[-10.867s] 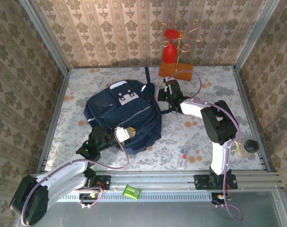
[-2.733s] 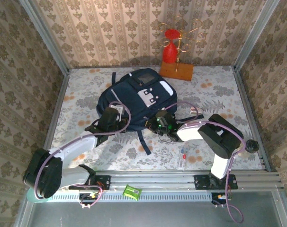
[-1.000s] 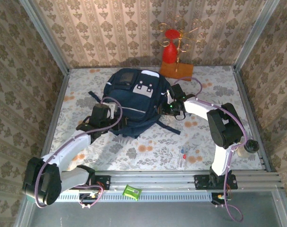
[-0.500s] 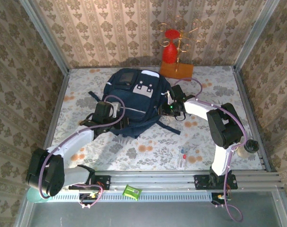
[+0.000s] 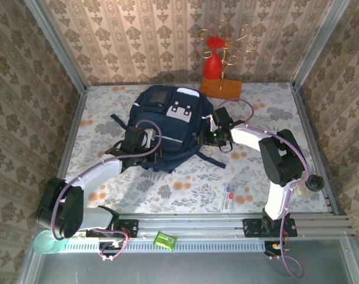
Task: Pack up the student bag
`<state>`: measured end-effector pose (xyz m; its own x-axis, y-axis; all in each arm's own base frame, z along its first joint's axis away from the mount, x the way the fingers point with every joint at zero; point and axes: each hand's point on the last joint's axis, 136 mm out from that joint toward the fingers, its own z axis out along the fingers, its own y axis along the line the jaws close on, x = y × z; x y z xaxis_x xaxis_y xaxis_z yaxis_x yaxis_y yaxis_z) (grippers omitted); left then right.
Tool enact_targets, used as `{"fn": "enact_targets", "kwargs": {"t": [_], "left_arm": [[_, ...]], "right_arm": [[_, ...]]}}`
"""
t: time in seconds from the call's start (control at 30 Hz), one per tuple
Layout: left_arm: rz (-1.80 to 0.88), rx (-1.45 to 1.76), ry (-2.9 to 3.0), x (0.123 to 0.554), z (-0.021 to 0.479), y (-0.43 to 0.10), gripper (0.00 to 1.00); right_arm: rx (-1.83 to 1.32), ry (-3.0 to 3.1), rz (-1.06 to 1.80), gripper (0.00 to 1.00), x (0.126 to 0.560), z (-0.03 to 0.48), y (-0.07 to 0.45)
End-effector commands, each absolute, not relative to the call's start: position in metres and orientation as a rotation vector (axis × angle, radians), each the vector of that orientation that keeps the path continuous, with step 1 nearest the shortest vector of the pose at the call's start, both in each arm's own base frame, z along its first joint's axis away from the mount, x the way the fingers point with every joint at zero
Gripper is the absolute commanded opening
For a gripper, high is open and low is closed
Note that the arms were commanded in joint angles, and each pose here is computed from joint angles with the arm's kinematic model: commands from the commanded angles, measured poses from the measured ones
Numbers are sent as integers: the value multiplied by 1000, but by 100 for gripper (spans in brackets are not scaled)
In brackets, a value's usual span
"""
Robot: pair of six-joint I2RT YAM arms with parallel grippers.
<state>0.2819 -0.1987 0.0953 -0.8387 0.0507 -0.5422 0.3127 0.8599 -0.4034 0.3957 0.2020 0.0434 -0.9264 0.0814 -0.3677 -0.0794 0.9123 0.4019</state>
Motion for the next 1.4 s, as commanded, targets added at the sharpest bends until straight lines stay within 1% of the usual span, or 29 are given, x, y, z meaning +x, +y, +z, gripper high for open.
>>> {"fn": "enact_targets", "kwargs": {"t": [0.0,0.07,0.13,0.2,0.3,0.43,0.57,0.6,0.67,0.8,0.83,0.93,1.0,1.13,1.3,1.37], "left_arm": [[-672,272,2464,288,105,-203,0],[-675,279,2451,286,106,-202,0],[-688,295,2433,284,108,-203,0],[-709,311,2419,282,109,-205,0],[-721,336,2406,278,109,-208,0],[-713,360,2399,275,108,-208,0],[-703,373,2397,272,108,-207,0],[-697,376,2397,271,108,-206,0],[-676,380,2400,270,106,-203,0],[-593,375,2412,270,102,-192,0],[-561,372,2417,270,100,-188,0],[-442,360,2433,274,98,-173,0],[-355,351,2441,276,96,-161,0],[-288,329,2443,279,94,-149,0],[-274,327,2455,274,92,-147,0],[-301,350,2455,268,92,-151,0]], "right_arm": [[41,2670,546,51,387,60,186],[73,2642,572,60,378,70,184],[122,2609,668,66,366,75,191],[161,2576,822,72,351,77,211],[224,2535,979,79,340,74,237],[245,2513,1116,82,340,69,274],[270,2493,1194,81,351,63,295],[277,2488,1200,79,354,62,297],[298,2491,1169,69,358,56,294],[336,2512,1048,27,364,41,271],[348,2513,1017,19,366,39,263],[354,2535,949,7,365,36,239],[337,2557,888,4,361,37,223],[248,2620,746,3,355,43,193],[139,2702,625,4,362,48,168],[124,2722,595,6,370,49,161]]}}
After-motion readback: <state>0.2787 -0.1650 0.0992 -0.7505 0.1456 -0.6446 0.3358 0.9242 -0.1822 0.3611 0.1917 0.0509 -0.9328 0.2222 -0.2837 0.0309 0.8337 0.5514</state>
